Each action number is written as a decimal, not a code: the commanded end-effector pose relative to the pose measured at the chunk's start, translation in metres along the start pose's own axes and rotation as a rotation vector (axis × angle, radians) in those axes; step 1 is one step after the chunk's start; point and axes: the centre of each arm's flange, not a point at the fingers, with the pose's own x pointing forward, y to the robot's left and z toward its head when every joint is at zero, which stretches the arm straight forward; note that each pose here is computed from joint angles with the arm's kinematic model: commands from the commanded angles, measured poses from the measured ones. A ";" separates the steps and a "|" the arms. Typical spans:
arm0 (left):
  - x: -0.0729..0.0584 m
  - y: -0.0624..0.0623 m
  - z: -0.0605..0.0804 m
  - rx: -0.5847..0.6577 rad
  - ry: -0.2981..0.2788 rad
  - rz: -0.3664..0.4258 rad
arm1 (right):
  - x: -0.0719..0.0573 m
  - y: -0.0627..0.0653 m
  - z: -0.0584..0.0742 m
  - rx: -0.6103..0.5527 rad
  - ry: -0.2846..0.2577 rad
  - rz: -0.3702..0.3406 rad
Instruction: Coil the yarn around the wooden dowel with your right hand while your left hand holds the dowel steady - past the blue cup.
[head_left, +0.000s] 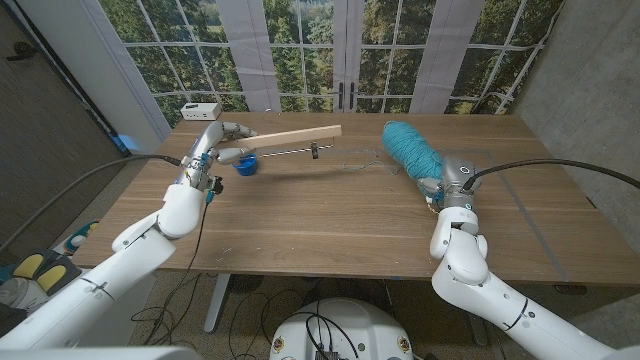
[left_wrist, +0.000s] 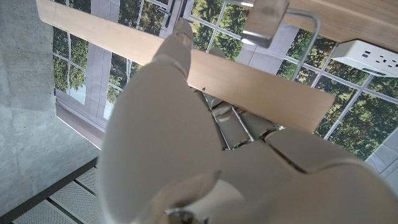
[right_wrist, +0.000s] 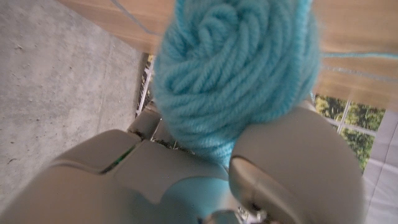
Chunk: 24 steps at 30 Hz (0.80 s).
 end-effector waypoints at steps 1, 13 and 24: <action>0.014 0.006 0.006 -0.025 0.027 -0.078 | 0.003 -0.026 0.015 0.165 -0.075 -0.241; 0.022 0.008 0.014 -0.011 0.036 -0.137 | 0.018 -0.049 0.039 0.255 -0.174 -0.235; 0.026 0.009 0.019 -0.006 0.042 -0.155 | 0.031 -0.076 0.064 0.278 -0.272 -0.150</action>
